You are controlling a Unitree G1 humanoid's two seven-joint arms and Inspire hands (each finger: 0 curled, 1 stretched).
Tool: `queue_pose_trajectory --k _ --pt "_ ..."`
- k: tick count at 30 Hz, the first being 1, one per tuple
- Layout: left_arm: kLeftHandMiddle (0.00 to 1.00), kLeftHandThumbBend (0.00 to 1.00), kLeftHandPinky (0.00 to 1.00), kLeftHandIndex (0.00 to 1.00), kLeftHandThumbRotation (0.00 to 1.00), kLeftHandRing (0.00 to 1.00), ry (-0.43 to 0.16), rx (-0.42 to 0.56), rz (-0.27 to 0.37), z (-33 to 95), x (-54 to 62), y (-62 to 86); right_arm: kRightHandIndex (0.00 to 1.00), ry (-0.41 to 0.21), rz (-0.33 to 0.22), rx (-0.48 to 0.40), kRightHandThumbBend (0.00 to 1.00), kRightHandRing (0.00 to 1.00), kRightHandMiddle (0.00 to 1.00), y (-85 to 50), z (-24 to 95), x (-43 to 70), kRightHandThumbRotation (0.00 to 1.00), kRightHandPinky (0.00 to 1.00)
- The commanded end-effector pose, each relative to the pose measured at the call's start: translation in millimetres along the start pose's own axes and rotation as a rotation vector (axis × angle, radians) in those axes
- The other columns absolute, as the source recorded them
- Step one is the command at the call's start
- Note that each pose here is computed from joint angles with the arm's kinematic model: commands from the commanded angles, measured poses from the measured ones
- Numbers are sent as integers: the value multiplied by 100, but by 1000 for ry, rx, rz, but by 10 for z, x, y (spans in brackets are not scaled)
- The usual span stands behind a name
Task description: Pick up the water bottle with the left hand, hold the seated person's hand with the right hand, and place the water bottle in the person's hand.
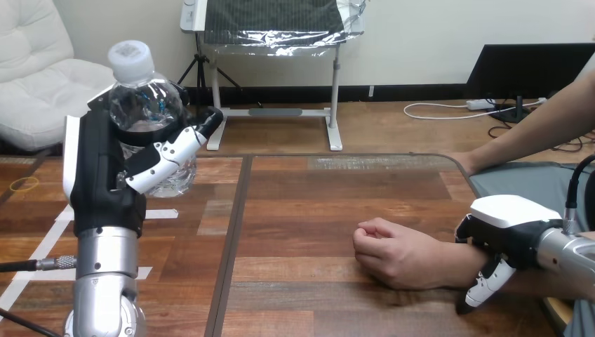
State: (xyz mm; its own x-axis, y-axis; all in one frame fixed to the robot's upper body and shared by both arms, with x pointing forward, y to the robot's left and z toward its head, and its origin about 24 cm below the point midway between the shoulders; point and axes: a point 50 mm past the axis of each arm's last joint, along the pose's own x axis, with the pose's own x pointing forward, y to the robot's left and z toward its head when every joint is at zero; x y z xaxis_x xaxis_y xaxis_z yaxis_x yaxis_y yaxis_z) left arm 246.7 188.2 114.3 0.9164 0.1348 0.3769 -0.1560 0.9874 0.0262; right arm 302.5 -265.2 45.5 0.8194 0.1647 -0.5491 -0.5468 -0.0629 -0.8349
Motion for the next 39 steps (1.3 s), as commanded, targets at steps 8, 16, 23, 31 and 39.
queue_pose_trajectory --k 8,16,23,31,39 --pt "34 57 22 41 0 28 -102 -18 -20 176 126 -45 46 -84 42 87 95 34 42 332 236 108 20 26" --pt "34 57 22 41 0 28 -102 -20 -21 179 130 -49 41 -105 5 105 92 30 37 321 256 108 15 23" --pt "34 57 22 41 0 28 -104 -10 -22 179 135 -50 37 -109 -2 105 89 25 33 312 266 113 12 19" --pt "34 57 22 41 0 28 -97 -7 -17 185 136 -53 33 -114 -5 96 88 21 30 295 260 112 10 16" --pt "34 57 22 41 0 28 -99 -17 -17 185 141 -49 33 -116 -5 81 87 20 29 278 244 108 8 14"
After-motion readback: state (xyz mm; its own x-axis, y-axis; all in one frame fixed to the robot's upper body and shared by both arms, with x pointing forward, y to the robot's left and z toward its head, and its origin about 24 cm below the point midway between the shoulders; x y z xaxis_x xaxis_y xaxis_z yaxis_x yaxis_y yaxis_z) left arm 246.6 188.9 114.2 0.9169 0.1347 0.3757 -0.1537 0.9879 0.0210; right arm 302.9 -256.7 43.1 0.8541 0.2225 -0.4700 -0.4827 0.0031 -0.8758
